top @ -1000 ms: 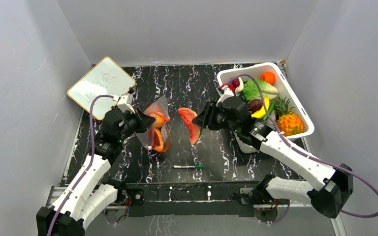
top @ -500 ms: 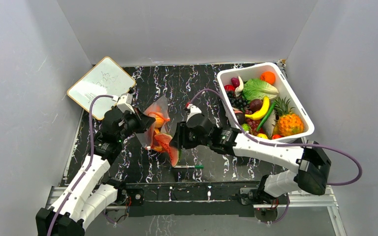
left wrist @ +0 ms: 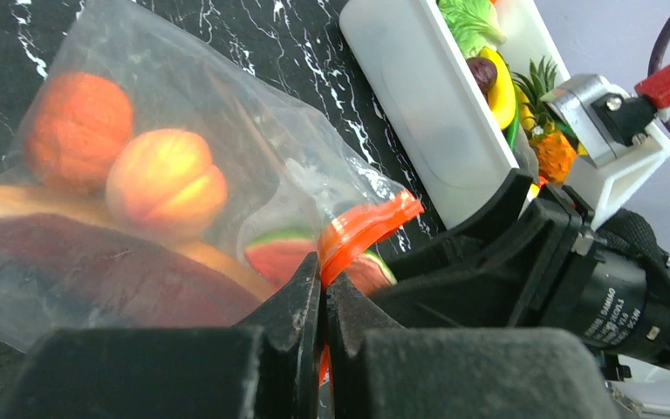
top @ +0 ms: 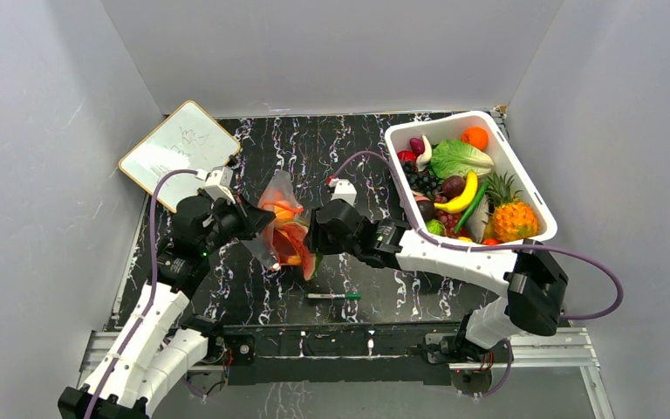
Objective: Place the food in the zip-top bag and seal the zipper
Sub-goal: Place the fake fruit in the zipper food storage bag.
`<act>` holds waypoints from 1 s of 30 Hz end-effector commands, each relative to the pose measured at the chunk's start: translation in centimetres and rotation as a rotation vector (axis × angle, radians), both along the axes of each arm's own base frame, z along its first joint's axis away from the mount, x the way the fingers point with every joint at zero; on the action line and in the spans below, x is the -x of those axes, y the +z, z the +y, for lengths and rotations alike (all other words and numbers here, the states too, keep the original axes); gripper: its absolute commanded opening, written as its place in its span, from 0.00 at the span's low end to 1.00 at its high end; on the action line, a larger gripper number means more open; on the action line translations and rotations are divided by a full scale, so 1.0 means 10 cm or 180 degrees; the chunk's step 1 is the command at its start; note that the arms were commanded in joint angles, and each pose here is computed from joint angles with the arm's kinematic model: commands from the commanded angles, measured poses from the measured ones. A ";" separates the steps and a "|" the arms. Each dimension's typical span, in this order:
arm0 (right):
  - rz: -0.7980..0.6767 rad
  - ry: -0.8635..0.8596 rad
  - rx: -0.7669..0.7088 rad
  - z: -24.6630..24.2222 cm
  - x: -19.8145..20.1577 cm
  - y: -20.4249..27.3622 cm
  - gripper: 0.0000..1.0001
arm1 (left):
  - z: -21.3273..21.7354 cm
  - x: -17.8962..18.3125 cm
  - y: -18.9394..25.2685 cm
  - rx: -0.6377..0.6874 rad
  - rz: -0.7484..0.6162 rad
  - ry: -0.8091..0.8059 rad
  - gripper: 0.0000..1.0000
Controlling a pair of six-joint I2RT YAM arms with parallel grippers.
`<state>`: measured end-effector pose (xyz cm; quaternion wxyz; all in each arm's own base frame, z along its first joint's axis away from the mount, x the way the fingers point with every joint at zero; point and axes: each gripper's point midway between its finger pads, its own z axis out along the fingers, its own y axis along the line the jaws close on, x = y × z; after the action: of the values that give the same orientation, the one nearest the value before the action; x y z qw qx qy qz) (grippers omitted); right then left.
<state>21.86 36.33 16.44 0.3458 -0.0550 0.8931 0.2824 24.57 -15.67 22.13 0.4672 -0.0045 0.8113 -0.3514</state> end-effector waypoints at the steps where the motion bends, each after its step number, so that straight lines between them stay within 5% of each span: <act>1: -0.0259 -0.0374 0.0136 -0.12 -0.23 0.19 0.18 | -0.06 0.08 0.21 0.0091 -0.0104 -0.0163 0.00; 12: -0.0260 0.0088 -0.0500 0.37 -0.10 0.46 0.18 | -0.10 0.10 0.17 0.0147 -0.0044 -0.0217 0.00; 30: -0.0860 -0.0515 -0.0928 0.57 -0.63 0.63 0.18 | -0.17 0.22 0.28 0.0394 0.0005 -0.0327 0.00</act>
<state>26.03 40.60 20.03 0.4404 -0.0068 0.8316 0.3383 22.98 -16.66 22.49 0.4387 -0.0010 0.8100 -0.3893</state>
